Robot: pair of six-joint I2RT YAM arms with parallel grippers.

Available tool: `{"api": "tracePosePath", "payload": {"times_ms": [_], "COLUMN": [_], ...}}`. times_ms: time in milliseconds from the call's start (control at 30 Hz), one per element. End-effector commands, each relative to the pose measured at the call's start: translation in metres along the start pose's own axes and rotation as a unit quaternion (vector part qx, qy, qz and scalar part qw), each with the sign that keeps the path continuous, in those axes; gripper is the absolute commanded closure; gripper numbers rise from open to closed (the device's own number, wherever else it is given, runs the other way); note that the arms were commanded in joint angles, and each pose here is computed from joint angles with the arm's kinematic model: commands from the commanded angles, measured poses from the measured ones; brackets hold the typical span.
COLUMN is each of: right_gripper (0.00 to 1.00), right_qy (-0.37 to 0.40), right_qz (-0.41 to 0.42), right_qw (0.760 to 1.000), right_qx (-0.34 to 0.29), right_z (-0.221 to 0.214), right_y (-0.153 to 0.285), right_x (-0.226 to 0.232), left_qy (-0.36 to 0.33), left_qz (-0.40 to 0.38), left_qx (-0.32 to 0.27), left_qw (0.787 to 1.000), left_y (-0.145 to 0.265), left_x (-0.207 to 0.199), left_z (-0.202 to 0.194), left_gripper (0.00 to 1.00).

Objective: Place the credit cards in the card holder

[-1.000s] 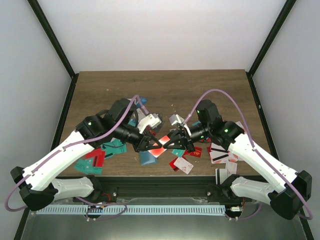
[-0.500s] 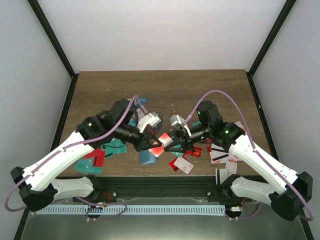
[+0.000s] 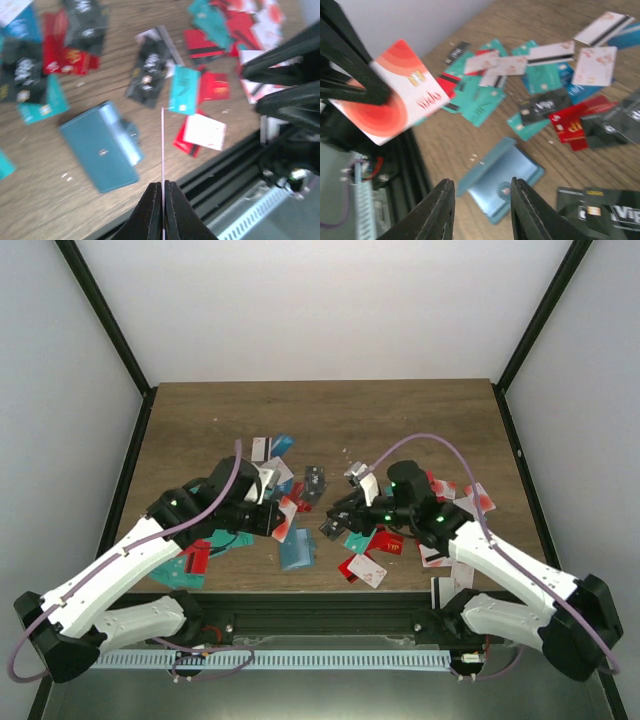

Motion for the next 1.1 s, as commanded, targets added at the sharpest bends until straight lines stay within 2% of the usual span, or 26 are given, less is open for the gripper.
{"api": "tracePosePath", "payload": {"times_ms": [0, 267, 600, 767, 1067], "right_gripper": [0.68, 0.78, 0.86, 0.86, 0.86], "right_qy": [0.004, 0.051, 0.063, 0.062, 0.063], "right_qz": [-0.078, -0.077, -0.066, -0.057, -0.016], "right_qw": [0.997, 0.988, 0.980, 0.978, 0.984], "right_qx": [0.020, 0.125, 0.178, 0.193, 0.167], "right_z": [-0.013, -0.054, -0.082, -0.088, -0.066], "right_y": [-0.021, -0.086, -0.128, -0.139, -0.151], "right_x": [-0.026, -0.019, -0.011, -0.011, 0.011], "left_qy": [0.094, 0.160, 0.179, 0.178, 0.194], "left_qz": [0.103, 0.150, 0.148, 0.147, 0.148], "left_qx": [-0.019, -0.006, 0.004, -0.002, -0.018], "left_qw": [0.990, 0.976, 0.973, 0.973, 0.970], "left_y": [-0.006, -0.024, -0.032, -0.029, -0.020], "left_x": [0.056, 0.107, 0.123, 0.125, 0.125], "left_z": [-0.007, -0.031, -0.047, -0.049, -0.047], "left_gripper": [0.96, 0.96, 0.96, 0.96, 0.96]}}
Point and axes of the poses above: each gripper's point midway between its finger pads, its own y axis back along the fingers, its own x axis along the line the jaws close on, z = x × y, the point moved 1 cm from there along y, back along the fingers, and after that the axes turned 13 degrees about y, right-handed, at the moved point
